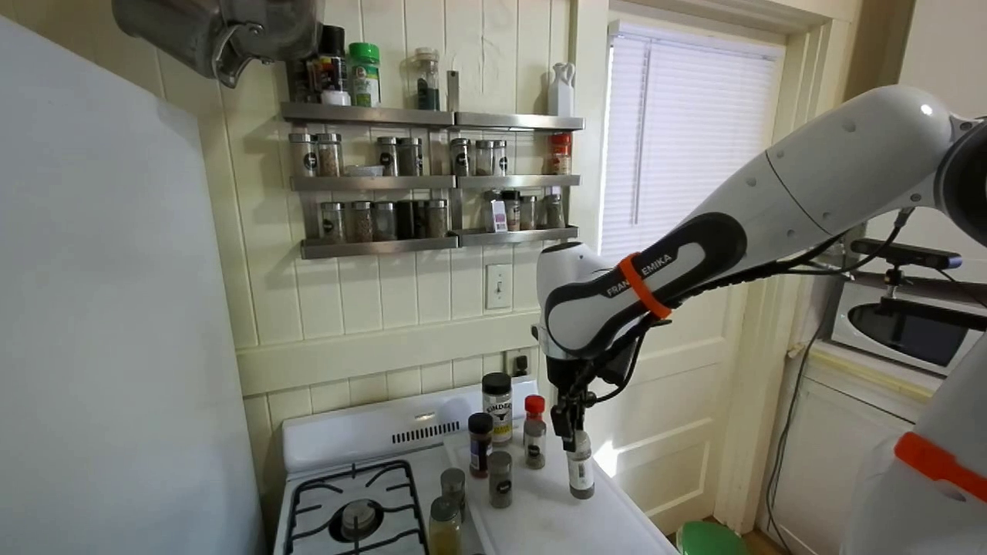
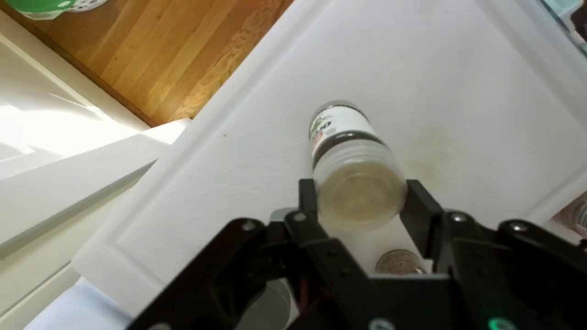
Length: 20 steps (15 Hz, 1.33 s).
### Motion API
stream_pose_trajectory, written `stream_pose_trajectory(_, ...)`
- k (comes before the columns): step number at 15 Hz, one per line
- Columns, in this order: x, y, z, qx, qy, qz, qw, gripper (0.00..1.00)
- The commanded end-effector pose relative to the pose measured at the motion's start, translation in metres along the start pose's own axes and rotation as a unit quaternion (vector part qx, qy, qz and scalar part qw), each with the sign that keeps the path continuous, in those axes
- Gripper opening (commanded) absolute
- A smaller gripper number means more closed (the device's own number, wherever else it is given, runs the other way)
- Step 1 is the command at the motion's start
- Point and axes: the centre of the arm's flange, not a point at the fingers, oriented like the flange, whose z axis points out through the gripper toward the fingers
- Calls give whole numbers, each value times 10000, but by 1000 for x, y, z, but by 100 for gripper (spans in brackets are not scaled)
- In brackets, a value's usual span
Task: Take the cap off of the spice bottle
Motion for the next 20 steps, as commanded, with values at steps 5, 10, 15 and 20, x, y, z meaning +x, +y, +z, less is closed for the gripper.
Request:
stream_pose_trajectory(5,13,1,5,-398,23,-625,9973,24)
stream_pose_trajectory(10,18,1,4,-335,202,-815,9959,24)
stream_pose_trajectory(15,24,0,9,-221,204,-866,9958,24)
stream_pose_trajectory(20,29,-2,11,-219,170,-963,9950,30)
